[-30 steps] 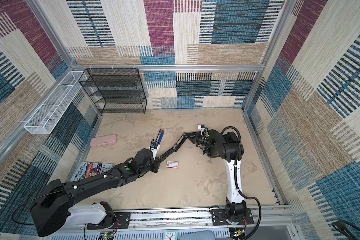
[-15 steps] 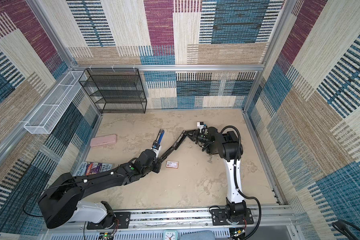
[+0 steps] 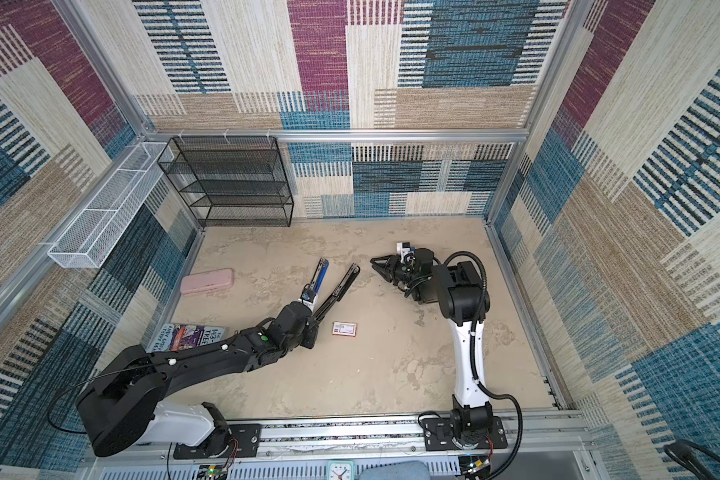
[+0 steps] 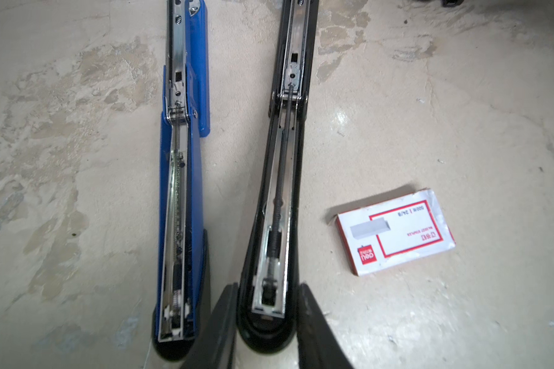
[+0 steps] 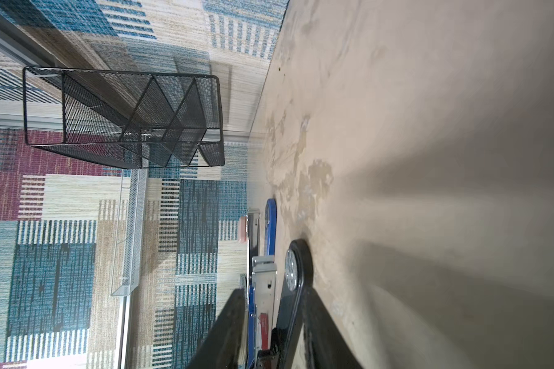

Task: Load the staples into the stapler

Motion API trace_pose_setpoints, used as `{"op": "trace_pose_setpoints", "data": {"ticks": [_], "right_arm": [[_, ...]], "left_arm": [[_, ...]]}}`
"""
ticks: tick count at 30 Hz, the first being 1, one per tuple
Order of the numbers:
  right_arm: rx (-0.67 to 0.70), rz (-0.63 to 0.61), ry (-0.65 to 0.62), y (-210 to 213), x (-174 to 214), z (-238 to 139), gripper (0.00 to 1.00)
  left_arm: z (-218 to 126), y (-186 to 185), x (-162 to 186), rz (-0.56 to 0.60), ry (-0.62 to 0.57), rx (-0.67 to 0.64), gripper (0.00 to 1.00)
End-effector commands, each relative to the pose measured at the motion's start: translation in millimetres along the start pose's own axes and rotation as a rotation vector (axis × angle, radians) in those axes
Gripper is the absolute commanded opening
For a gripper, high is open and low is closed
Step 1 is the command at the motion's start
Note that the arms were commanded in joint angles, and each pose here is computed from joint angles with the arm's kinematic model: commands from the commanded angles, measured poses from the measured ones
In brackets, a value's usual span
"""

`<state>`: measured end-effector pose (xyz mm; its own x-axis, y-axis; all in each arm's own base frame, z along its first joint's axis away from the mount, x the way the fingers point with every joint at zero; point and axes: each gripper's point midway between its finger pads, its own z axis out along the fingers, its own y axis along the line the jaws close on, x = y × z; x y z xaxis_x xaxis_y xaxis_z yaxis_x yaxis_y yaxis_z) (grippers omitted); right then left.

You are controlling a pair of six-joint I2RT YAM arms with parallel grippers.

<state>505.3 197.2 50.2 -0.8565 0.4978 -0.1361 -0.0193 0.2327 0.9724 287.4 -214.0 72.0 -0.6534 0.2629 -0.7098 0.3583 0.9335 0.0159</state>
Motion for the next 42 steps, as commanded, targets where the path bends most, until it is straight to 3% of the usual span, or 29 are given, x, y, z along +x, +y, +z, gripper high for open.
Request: {"op": "trace_pose_setpoints", "data": {"ticks": [1, 3, 9, 14, 26, 34, 42], "right_arm": [[0.122, 0.05, 0.003, -29.6, 10.2, -7.2, 0.36], [0.129, 0.028, 0.007, -23.6, 13.5, -11.5, 0.37], [0.152, -0.061, 0.02, 0.2, 25.5, -29.3, 0.43], [0.176, -0.155, 0.017, 24.2, 37.1, -49.2, 0.51], [0.343, -0.33, 0.007, 42.6, 79.1, -110.2, 0.59], [0.386, -0.346, 0.013, 31.9, 118.8, -140.3, 0.55], [0.403, -0.35, 0.054, 20.4, 146.5, -141.6, 0.55]], "left_arm": [[4.8, 4.0, 11.4, 0.006, 0.039, -0.023, 0.0], [8.2, 3.0, 17.3, 0.003, 0.059, -0.022, 0.07], [9.3, 4.3, 24.4, -0.013, 0.079, -0.029, 0.41], [-3.1, 5.1, 16.5, -0.034, 0.056, -0.024, 0.56], [-36.5, -30.1, -6.0, -0.17, 0.054, 0.182, 0.58], [-9.7, -60.1, 0.4, -0.193, 0.16, 0.212, 0.58], [24.0, -70.0, 3.7, -0.179, 0.232, 0.167, 0.59]]}}
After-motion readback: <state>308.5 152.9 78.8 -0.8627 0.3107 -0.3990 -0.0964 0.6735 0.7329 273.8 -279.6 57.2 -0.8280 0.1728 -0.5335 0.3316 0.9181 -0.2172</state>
